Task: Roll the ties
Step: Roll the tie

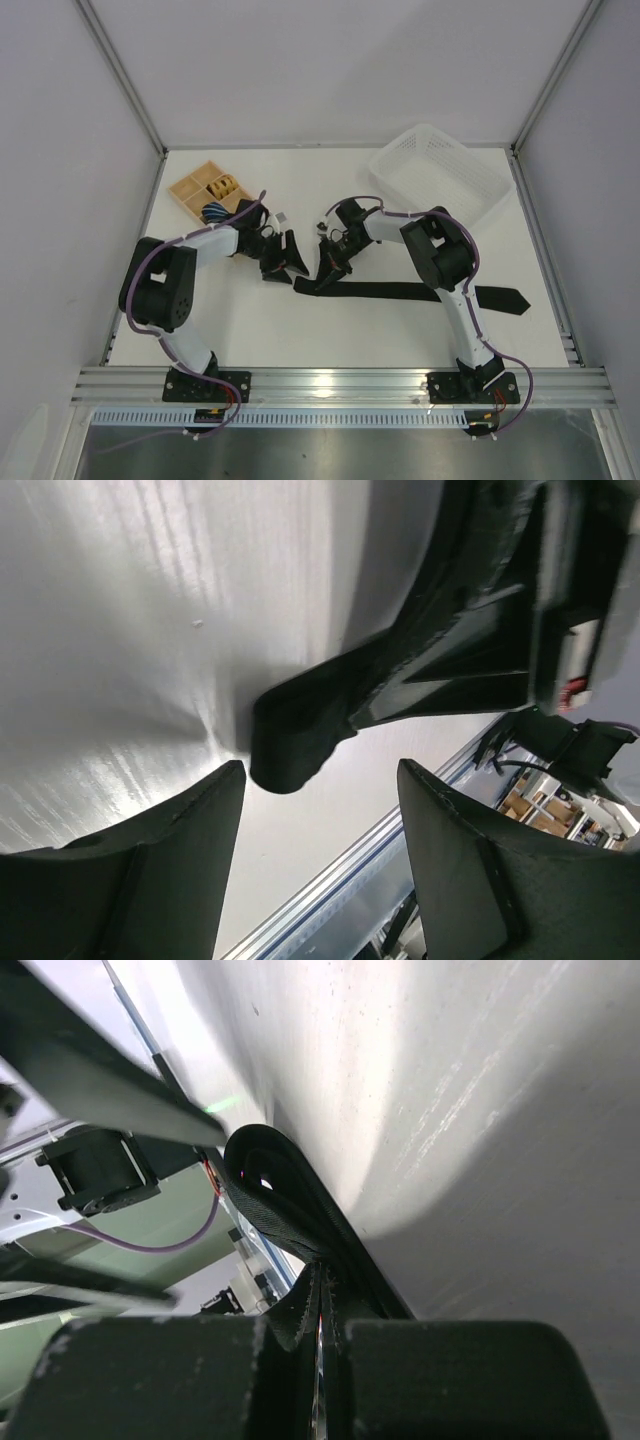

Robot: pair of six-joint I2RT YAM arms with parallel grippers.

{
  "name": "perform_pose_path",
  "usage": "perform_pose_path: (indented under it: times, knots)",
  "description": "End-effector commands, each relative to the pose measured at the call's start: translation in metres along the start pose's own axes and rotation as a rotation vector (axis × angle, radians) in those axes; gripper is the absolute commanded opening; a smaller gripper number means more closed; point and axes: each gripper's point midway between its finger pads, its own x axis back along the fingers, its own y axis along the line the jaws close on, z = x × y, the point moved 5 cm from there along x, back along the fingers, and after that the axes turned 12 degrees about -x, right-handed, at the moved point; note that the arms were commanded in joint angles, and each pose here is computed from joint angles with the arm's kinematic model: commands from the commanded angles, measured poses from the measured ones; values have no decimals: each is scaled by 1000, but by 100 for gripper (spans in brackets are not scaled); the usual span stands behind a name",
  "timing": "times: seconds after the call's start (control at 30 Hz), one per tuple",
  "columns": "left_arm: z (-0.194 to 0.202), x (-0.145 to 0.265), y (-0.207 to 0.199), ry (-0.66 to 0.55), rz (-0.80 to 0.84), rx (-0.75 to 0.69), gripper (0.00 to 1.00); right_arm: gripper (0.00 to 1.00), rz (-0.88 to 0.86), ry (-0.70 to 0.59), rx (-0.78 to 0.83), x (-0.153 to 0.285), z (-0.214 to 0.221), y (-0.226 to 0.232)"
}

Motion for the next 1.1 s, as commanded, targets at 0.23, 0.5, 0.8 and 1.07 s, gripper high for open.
perform_pose_path:
  times: [0.23, 0.5, 0.8, 1.07]
  knots:
    - [9, -13, 13, 37, -12, -44, 67, 0, 78, -43, 45, 1, -6, -14]
    - [12, -24, 11, 66, 5, -57, 58, 0, 70, -54, 40, 2, -11, -9]
    - [19, -31, 18, 96, -2, -52, 29, 0, 74, -67, 39, 2, -13, -7]
    - [25, -22, 11, 26, -10, -3, 1, 0, 93, -187, 41, 15, -19, 22]
